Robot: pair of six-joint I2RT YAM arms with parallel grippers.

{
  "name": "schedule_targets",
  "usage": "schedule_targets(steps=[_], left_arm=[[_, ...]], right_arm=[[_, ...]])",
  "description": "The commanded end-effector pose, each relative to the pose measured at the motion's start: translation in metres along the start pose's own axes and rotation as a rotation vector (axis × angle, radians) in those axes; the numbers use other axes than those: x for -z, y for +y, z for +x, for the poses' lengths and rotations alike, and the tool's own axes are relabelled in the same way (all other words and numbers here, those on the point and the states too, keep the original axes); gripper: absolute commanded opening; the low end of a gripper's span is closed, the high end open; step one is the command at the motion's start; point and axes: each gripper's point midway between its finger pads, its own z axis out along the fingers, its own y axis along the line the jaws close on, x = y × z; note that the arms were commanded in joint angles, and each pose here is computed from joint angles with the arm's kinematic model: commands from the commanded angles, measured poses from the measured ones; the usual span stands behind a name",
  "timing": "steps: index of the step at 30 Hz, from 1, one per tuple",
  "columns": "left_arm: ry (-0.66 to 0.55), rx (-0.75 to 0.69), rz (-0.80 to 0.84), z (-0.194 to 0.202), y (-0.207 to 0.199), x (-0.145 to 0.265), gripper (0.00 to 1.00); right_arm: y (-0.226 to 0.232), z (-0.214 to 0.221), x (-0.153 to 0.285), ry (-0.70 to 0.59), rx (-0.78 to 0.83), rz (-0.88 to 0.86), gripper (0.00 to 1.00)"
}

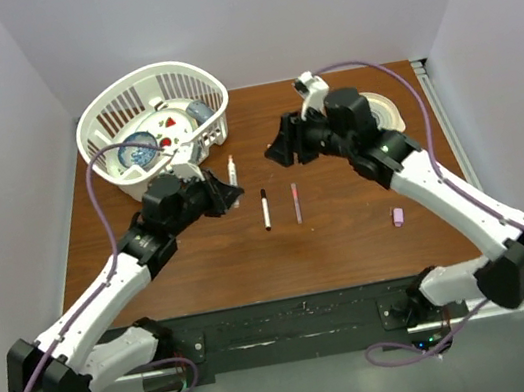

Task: Insert the pens into the pen caps

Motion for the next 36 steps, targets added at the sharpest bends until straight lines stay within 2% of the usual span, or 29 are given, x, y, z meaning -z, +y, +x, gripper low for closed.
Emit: schedule_targets(steps=[1, 5, 6, 11, 12, 13, 15, 21, 28, 35, 36], left_arm=[[0.001, -0.070, -0.164, -0.011, 0.034, 0.025, 0.00], [0.006, -0.171, -0.220, -0.009, 0.046, 0.046, 0.00], [-0.025, -0.192, -0.235, -0.014, 0.046, 0.054, 0.00], [-0.099, -0.273, -0.245, -0.014, 0.053, 0.075, 0.00], [-0.109, -0.278, -0.242, -0.017, 0.051, 0.077, 0.00], [-0.109, -0.281, -0.243, -0.018, 0.050, 0.079, 0.00], [-0.128, -0.292, -0.248, -0.020, 0.050, 0.083, 0.00], [-0.133, -0.296, -0.242, -0.021, 0.049, 0.083, 0.00], [-0.133, -0.299, -0.234, -0.021, 0.047, 0.083, 0.00], [-0.146, -0.302, -0.227, -0.024, 0.045, 0.085, 0.00], [-0.147, -0.302, -0.228, -0.024, 0.045, 0.085, 0.00]], right_arm=[[-0.025, -0.021, -0.035, 0.037, 0.202, 0.080, 0.57], [-0.079, -0.010, -0.093, 0.093, 0.244, 0.240, 0.54], [-0.090, -0.012, -0.099, 0.096, 0.245, 0.271, 0.53], [-0.138, -0.016, -0.145, 0.158, 0.281, 0.350, 0.54], [-0.157, 0.006, -0.164, 0.227, 0.274, 0.361, 0.54], [-0.162, -0.004, -0.168, 0.223, 0.269, 0.364, 0.54], [-0.176, 0.007, -0.187, 0.259, 0.271, 0.353, 0.54], [-0.210, 0.016, -0.209, 0.297, 0.283, 0.372, 0.54], [-0.233, 0.062, -0.236, 0.386, 0.261, 0.353, 0.52], [-0.239, 0.073, -0.237, 0.401, 0.268, 0.386, 0.45], [-0.240, 0.076, -0.235, 0.413, 0.307, 0.401, 0.43]])
